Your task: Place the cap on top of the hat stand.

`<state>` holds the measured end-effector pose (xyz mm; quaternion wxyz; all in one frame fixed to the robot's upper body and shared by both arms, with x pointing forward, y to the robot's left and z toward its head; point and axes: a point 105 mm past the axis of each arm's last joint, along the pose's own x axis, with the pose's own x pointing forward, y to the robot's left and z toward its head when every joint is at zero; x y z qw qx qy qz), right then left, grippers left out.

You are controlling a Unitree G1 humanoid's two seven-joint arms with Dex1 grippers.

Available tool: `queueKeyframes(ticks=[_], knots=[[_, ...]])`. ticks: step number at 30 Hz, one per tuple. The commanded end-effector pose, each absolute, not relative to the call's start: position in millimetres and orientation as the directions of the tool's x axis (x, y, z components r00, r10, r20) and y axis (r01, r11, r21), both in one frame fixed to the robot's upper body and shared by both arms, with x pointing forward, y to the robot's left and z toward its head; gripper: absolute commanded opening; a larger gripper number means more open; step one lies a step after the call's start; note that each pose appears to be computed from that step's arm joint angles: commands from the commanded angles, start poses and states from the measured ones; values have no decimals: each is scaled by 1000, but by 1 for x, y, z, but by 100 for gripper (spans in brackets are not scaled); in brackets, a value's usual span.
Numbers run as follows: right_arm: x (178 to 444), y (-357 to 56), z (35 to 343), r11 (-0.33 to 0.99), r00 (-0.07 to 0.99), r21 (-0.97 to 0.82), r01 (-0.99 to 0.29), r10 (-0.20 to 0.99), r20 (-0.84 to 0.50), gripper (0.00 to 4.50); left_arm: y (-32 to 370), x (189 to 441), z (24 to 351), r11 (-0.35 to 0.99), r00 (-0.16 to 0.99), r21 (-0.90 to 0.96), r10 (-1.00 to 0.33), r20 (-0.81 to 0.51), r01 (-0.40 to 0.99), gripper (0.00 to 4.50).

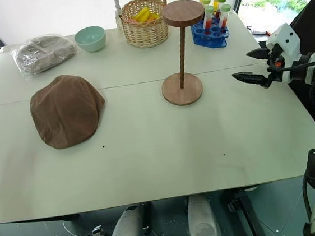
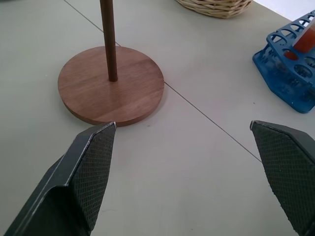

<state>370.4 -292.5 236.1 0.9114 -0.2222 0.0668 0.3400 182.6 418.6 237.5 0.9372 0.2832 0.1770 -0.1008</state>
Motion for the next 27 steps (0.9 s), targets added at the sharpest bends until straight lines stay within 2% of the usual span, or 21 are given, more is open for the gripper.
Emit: queueKeyframes(ticks=[1,13,15,19,23,27], knots=[[367,-289,265,656,770,-422,-627,605,-204,450,415,183,247,801,918,517,-98,-384,302,445],[359,-279,265,607,722,-409,-681,648,-241,450,400,194,255,808,923,492,-154,-352,323,445],[357,-275,267,589,711,-419,-691,658,-247,450,388,199,257,791,914,493,-197,-354,361,445],[341,-252,274,493,613,-402,-772,745,-263,450,347,209,256,722,856,476,-338,-391,503,445],[318,-222,277,390,504,-372,-842,816,-285,450,302,210,241,590,739,451,-469,-484,670,445],[290,-194,272,303,404,-329,-894,864,-302,450,286,210,211,456,666,487,-457,-590,745,445]])
